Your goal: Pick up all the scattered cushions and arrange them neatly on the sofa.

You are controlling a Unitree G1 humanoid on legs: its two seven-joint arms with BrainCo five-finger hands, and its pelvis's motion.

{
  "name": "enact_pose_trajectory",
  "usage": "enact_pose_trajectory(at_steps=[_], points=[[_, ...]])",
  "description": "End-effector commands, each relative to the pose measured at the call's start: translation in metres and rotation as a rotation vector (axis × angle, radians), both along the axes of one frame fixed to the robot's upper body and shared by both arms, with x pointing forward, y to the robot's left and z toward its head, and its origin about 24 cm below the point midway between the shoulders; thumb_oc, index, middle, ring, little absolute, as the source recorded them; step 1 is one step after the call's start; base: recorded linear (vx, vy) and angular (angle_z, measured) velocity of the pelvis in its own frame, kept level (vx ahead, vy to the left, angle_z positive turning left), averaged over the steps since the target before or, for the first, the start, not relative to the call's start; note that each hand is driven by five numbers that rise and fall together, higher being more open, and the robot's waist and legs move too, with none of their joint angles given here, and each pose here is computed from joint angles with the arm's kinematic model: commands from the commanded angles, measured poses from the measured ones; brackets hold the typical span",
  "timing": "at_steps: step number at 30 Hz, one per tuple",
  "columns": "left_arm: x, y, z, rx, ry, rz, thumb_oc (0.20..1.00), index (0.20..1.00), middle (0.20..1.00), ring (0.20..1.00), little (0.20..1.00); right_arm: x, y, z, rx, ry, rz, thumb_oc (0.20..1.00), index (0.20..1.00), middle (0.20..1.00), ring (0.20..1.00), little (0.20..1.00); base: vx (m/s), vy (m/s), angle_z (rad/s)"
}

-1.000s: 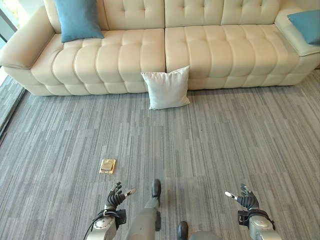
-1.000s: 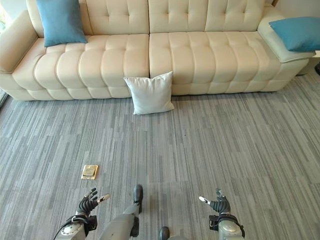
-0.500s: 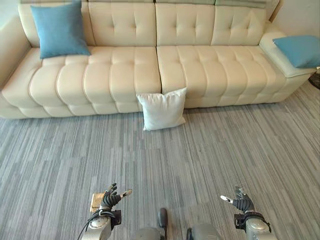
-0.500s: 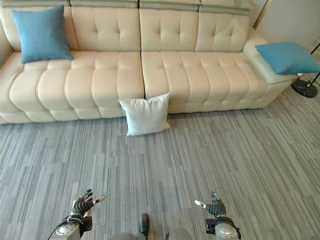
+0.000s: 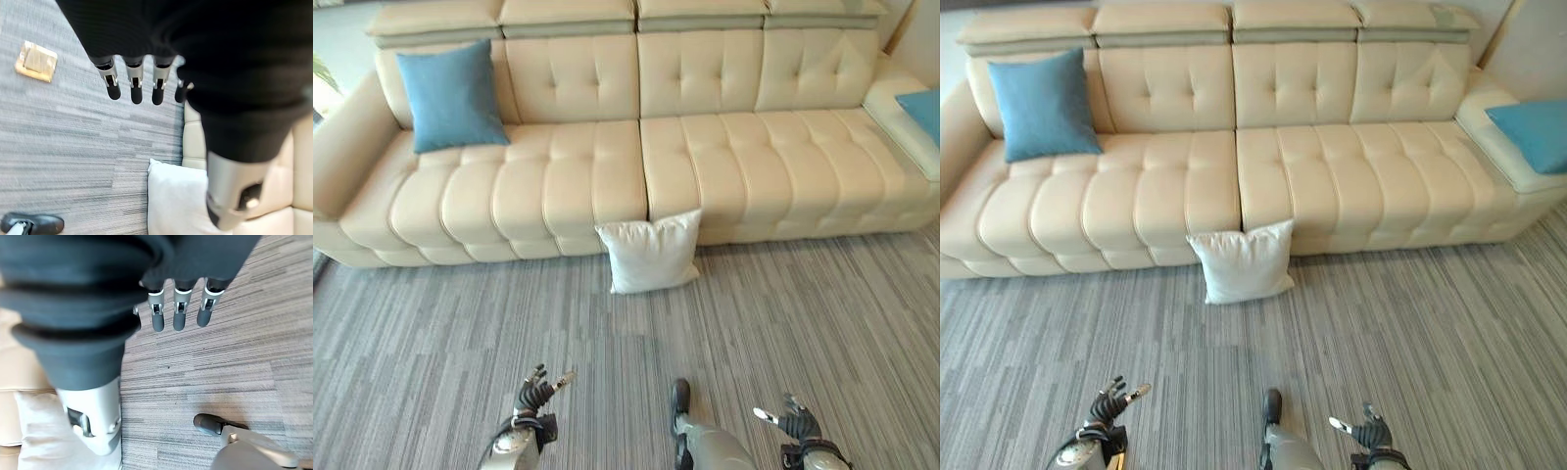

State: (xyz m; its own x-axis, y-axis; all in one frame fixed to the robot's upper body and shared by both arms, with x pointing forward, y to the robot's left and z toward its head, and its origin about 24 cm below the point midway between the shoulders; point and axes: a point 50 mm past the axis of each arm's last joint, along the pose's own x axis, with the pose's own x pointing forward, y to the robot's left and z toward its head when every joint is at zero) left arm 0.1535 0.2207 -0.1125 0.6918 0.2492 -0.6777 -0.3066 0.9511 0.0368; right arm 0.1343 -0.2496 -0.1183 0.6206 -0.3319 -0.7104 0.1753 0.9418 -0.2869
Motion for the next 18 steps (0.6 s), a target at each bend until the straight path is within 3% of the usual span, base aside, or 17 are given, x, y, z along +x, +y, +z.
enact_pose_trajectory(at_steps=[1,9,18], points=[[0.019,0.008,0.016,0.005,-0.107,0.004,1.0,1.0,1.0,1.0,1.0,0.028,-0.017,0.026,-0.056,-0.149,0.016,1.0,1.0,1.0,1.0,1.0,0.35,-0.31,0.05],[0.019,0.002,0.016,0.009,-0.105,-0.03,1.0,1.0,1.0,1.0,1.0,0.034,-0.022,0.03,-0.077,-0.16,0.017,1.0,1.0,1.0,1.0,1.0,0.23,-0.204,-0.14],[0.006,0.006,0.008,0.046,-0.033,-0.048,1.0,1.0,1.0,1.0,1.0,0.026,-0.018,0.024,-0.091,-0.118,0.038,1.0,1.0,1.0,1.0,1.0,0.24,-0.009,-0.14]])
